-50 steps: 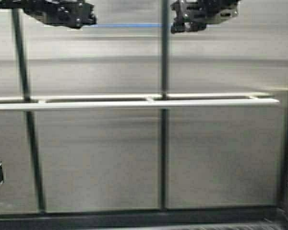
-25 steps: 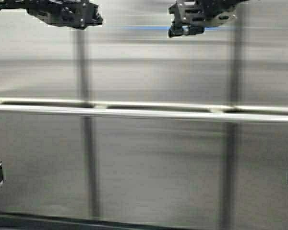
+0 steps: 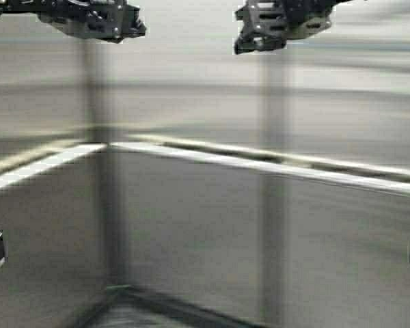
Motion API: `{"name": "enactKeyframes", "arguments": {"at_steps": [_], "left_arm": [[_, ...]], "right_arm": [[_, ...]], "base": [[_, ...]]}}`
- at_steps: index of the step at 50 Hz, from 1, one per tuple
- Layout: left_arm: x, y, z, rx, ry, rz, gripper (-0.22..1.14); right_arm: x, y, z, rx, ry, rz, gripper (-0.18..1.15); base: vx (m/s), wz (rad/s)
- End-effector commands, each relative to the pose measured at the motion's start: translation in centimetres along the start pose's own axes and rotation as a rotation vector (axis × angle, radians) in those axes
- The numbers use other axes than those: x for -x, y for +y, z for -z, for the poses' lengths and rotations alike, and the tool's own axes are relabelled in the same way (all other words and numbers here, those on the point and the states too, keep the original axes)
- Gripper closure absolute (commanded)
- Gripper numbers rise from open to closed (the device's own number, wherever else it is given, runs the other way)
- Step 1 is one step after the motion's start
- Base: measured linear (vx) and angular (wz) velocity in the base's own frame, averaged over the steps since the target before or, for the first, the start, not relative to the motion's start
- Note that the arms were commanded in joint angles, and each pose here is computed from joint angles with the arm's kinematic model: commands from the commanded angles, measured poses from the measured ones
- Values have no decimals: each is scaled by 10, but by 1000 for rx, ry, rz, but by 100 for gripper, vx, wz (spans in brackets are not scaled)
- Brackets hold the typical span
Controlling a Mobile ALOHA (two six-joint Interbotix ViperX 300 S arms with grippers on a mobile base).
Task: Navigate to elevator, push the call button, then enter the elevator
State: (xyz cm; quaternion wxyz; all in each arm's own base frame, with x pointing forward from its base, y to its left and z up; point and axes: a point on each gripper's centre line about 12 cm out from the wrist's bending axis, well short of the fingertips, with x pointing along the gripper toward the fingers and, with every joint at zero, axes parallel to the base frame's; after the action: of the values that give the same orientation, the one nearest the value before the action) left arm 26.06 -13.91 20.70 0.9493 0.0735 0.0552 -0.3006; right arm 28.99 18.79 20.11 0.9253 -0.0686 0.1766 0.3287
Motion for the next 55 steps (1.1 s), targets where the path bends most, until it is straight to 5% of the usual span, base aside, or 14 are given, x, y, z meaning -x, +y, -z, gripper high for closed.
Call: {"name": "enactKeyframes", "arguments": {"at_steps": [1,23,55], "left_arm": [[-3,1,-9,3,-29,-1,89],[-1,1,-20,7,-76,-2,89],[-6,0,-6,71,-35,8,89]], "right_arm": [[1,1,-7,4,-21,-4,92],[-5,0,-10,3,-26,-4,92],[-5,1,-7,1,-17,-4,92]], "base": [[10,87],[7,72],[3,47]]}}
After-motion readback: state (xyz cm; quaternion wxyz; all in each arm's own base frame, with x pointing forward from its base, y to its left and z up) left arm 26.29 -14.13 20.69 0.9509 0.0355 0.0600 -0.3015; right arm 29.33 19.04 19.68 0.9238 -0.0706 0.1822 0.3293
